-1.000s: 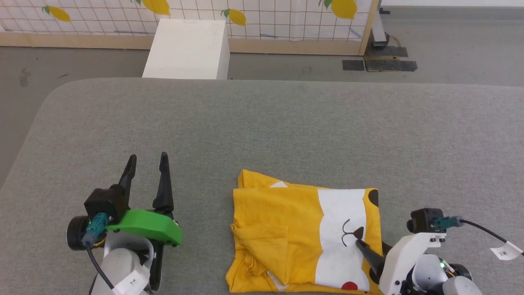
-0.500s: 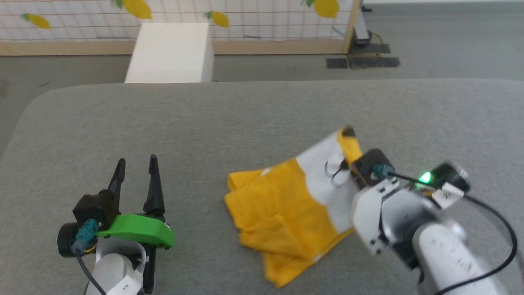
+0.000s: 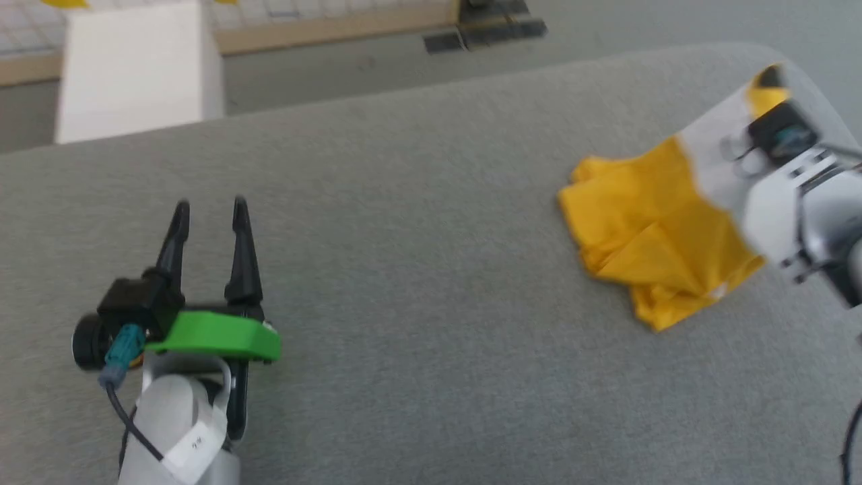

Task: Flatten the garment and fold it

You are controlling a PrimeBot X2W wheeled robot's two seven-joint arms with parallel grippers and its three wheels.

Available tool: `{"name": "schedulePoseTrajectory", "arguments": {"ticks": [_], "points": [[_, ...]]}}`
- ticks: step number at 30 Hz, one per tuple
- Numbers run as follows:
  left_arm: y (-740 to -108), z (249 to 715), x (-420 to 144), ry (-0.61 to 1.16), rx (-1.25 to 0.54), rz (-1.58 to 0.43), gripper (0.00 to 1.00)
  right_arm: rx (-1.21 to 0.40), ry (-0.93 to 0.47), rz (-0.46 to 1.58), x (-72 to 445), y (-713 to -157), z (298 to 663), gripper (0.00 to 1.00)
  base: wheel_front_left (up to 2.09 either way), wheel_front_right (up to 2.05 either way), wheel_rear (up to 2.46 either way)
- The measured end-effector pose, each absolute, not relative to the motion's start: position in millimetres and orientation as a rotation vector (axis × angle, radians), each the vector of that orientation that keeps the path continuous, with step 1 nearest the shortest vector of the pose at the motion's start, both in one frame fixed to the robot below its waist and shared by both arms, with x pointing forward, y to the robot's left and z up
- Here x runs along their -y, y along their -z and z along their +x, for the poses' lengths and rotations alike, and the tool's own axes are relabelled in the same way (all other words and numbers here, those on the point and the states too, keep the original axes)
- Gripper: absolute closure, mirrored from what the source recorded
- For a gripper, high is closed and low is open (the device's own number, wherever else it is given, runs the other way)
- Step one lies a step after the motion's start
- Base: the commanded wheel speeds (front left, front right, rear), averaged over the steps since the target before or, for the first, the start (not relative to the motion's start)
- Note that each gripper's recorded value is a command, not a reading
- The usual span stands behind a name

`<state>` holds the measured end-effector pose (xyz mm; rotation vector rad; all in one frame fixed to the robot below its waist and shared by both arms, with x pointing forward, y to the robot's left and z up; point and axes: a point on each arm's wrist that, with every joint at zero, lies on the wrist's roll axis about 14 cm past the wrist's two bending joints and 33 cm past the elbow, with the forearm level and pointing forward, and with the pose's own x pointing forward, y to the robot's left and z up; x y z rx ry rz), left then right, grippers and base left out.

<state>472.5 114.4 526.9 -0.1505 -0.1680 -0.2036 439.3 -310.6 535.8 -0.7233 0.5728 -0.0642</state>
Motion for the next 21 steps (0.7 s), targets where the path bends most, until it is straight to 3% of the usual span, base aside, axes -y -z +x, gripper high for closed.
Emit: {"name": "schedulePoseTrajectory", "arguments": {"ticks": [11,21], "points": [[-479.7,522.5,-58.1,0.363,0.111,-0.141,0.00,-0.680,0.344,-0.708,435.0,-516.1,435.3,1.00,0.00,0.00,0.00],[-426.5,540.1,-47.8,0.403,0.016,-0.144,0.00,-0.706,0.474,-0.719,483.1,-494.5,440.3,1.00,0.00,0.00,0.00]]}}
